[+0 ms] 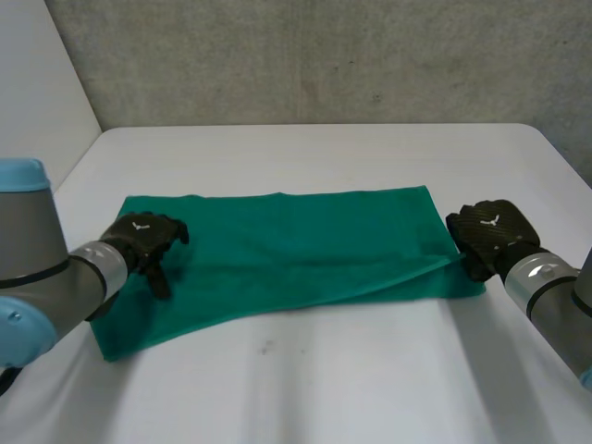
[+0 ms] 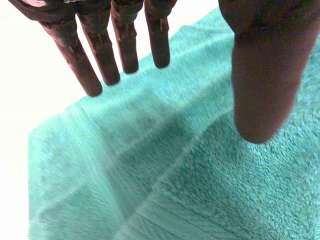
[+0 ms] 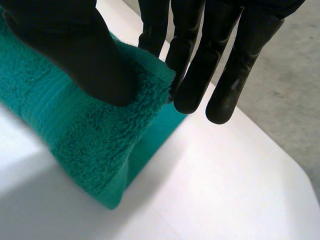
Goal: Fold the towel.
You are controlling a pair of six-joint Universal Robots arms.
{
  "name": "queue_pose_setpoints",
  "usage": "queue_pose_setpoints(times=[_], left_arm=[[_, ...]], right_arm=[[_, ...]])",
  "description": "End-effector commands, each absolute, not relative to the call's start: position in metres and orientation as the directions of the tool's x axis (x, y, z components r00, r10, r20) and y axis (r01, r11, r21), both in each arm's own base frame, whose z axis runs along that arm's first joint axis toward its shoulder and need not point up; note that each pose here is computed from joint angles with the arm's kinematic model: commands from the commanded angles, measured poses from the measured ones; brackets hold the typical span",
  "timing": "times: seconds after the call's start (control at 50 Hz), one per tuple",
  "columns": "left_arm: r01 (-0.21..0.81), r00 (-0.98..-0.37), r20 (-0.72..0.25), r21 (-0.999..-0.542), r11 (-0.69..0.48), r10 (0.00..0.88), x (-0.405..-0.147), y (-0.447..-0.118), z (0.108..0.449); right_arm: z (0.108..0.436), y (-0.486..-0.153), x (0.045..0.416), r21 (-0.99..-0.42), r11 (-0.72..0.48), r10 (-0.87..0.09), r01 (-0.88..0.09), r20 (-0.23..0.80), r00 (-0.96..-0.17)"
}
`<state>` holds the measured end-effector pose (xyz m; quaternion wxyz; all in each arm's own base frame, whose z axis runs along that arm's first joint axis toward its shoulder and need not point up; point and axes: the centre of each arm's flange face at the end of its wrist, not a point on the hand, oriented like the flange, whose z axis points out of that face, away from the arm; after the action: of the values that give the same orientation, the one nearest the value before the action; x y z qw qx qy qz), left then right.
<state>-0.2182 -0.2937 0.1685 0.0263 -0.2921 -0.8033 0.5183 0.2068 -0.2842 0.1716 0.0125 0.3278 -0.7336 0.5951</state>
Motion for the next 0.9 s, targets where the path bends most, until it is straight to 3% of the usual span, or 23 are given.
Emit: queue_pose_setpoints(times=[0.02, 0.16, 0.28, 0.36, 0.9], left_arm=[[0.431, -0.832, -0.269, -0.865, 0.259, 0.486, -0.209, -0.253, 0.194], [0.431, -0.845, -0.268, -0.854, 0.293, 0.462, -0.194, -0.222, 0.183], [0.411, -0.901, -0.297, -0.816, 0.406, 0.315, -0.166, -0.215, 0.159], [0.377, -0.919, -0.269, -0.815, 0.439, 0.289, -0.163, -0.215, 0.152], [0.339, -0.931, -0.215, -0.809, 0.480, 0.294, -0.172, -0.237, 0.124]], right_arm=[[0.174, -0.296, 0.193, -0.865, 0.081, -0.379, -0.495, 0.432, -0.818], [0.168, -0.291, 0.193, -0.862, 0.097, -0.389, -0.498, 0.428, -0.816], [0.165, -0.289, 0.194, -0.861, 0.105, -0.396, -0.498, 0.423, -0.815], [0.163, -0.289, 0.194, -0.859, 0.109, -0.402, -0.500, 0.422, -0.813], [0.159, -0.286, 0.195, -0.859, 0.107, -0.406, -0.500, 0.422, -0.811]])
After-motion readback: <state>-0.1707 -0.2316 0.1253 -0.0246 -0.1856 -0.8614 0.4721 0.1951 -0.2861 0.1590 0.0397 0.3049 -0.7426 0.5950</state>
